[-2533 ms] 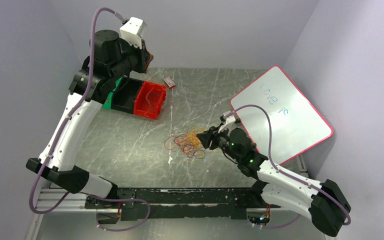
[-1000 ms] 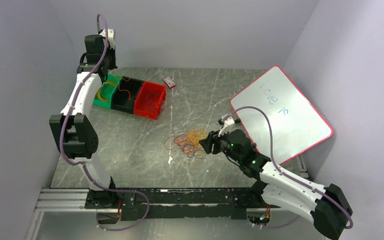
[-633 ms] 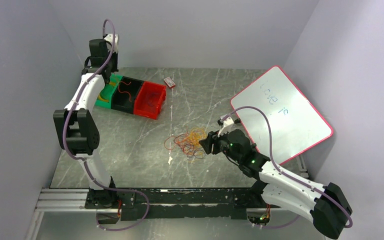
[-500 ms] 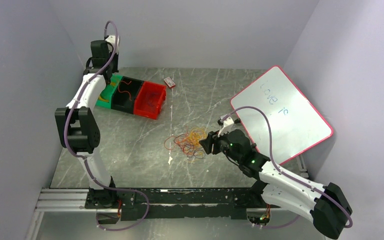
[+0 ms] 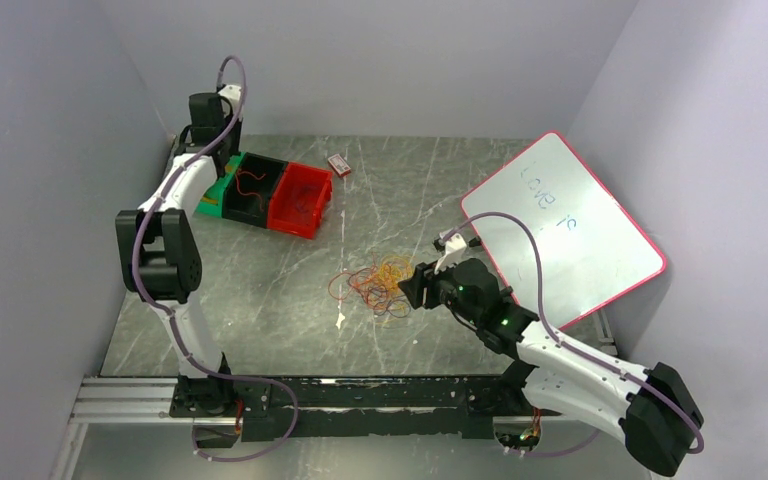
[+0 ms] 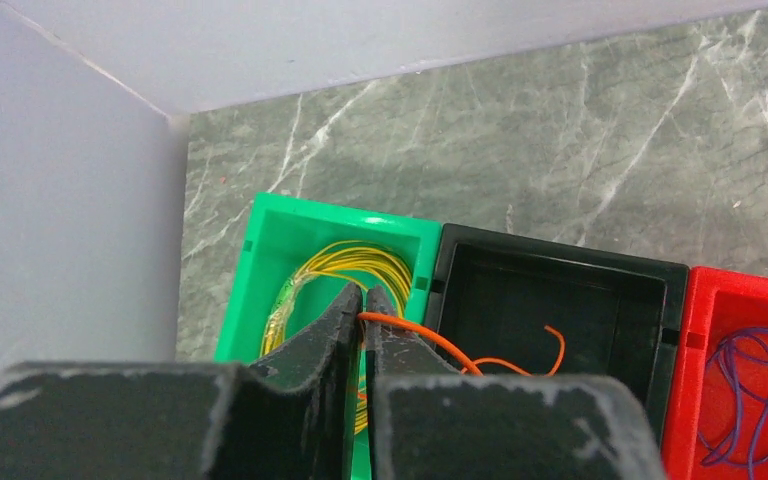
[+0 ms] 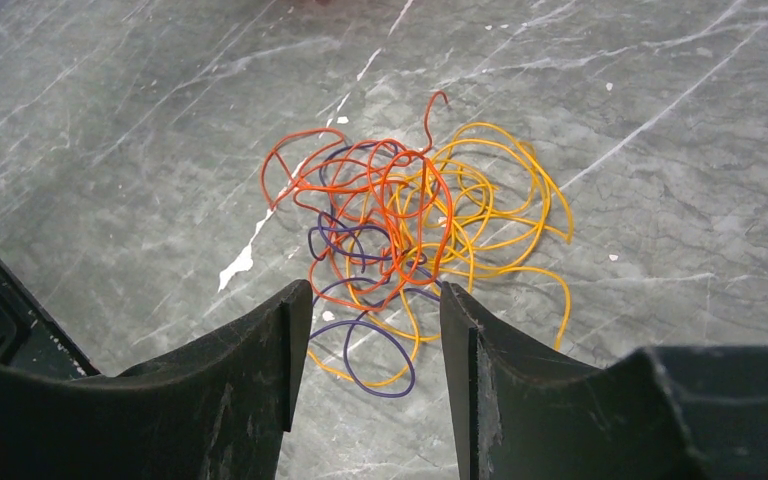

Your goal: Untangle the cables

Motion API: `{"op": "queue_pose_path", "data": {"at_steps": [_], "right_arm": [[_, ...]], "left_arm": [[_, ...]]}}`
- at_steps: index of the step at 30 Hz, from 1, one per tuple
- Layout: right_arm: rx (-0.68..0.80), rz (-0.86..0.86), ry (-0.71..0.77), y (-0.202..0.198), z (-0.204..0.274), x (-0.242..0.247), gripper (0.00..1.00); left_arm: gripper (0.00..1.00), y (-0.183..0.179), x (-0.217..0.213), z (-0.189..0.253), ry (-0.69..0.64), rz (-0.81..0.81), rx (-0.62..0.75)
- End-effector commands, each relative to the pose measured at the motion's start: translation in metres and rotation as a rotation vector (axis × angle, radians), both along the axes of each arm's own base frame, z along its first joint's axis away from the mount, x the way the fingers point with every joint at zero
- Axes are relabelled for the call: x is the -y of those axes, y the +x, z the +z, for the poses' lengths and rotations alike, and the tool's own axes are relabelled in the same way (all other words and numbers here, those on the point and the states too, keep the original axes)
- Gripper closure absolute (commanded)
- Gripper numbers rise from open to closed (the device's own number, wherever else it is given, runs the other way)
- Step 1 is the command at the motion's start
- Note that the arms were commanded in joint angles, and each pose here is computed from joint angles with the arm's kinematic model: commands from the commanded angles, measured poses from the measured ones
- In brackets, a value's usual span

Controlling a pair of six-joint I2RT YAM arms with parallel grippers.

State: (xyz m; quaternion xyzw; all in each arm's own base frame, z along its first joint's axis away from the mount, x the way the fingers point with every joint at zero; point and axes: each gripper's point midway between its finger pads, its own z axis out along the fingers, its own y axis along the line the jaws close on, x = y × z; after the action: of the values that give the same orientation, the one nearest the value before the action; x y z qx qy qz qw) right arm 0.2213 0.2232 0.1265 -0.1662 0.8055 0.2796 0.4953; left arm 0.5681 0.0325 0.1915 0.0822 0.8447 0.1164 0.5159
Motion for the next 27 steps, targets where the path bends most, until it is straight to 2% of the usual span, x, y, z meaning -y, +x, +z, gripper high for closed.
{"op": "queue_pose_path", "data": {"at_steps": [1,9,16,22,27], "right_arm": [[0.029,0.006,0.005,0.005,0.015,-0.004,0.46],[0.032,0.003,0.012,0.003,0.019,-0.002,0.46],[0.025,0.015,0.022,0.003,0.019,-0.006,0.46],[0.022,0.018,0.034,0.001,0.02,-0.007,0.45],[0.018,0.011,0.034,-0.001,0.019,-0.003,0.45]], "left_arm": [[0.87,0.007,0.01,-0.01,-0.011,-0.041,0.004],[0.7,0.0,0.03,-0.033,-0.057,-0.08,-0.069],[0.58,-0.012,0.036,-0.035,-0.089,-0.09,-0.096],[0.53,-0.019,0.048,-0.042,-0.127,-0.144,-0.153],[0.54,-0.024,0.045,-0.045,-0.144,-0.115,-0.165]]}}
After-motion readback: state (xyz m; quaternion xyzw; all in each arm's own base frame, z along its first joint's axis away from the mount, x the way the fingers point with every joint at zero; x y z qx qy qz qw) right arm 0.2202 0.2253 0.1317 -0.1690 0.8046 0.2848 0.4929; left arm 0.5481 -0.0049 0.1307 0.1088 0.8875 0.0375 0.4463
